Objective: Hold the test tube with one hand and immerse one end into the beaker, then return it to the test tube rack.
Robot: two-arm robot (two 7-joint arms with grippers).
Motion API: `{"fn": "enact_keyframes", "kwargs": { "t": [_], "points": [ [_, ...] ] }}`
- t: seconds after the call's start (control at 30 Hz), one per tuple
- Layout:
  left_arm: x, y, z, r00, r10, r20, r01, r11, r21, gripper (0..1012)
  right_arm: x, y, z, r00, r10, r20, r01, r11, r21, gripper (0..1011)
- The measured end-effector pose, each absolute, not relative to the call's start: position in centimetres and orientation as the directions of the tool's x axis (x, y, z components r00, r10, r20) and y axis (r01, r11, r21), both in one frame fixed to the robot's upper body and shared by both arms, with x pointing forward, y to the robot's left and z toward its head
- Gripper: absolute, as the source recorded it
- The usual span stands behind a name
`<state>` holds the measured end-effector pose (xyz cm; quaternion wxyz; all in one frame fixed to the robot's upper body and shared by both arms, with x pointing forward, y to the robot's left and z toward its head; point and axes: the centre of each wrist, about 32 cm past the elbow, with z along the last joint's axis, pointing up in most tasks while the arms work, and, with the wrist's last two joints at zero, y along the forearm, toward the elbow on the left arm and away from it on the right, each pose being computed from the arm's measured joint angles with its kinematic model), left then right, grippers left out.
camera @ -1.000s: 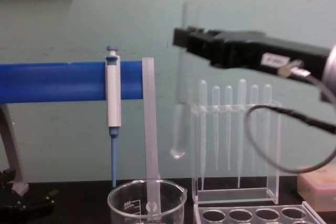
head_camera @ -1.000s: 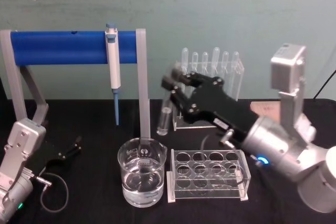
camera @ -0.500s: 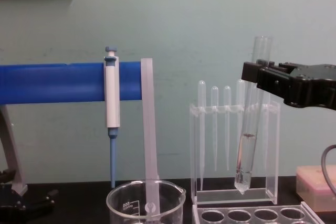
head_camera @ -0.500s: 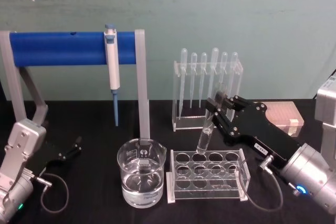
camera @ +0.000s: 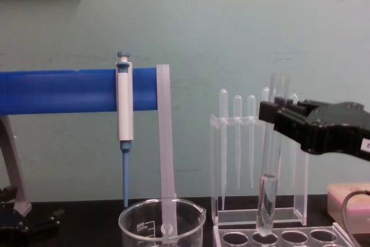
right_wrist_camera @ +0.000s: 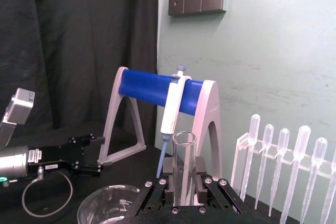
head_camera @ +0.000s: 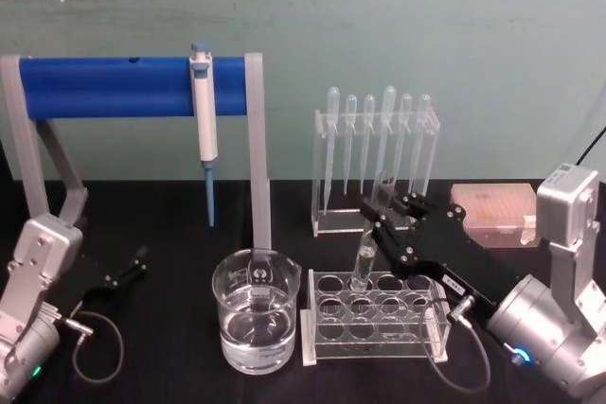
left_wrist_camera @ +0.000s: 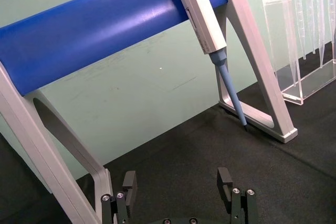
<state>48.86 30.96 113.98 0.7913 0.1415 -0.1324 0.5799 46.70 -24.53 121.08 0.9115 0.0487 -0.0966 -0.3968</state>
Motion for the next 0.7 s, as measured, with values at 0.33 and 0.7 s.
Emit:
{"fn": "enact_keyframes", "kwargs": {
  "t": [0.33,0.7],
  "points": [
    [48.9,31.0,114.0,0.292,0.880,0.374,-0.955,0.287,0.070,1000,46.6,-24.3,120.2,0.667,-0.733,0.138,0.719,0.681,0.141,226],
    [48.9,31.0,114.0,0.292,0.880,0.374,-0.955,0.287,0.070,1000,46.5,-24.3,119.5,0.663,-0.738,0.130,0.726,0.675,0.131,226]
  ]
}}
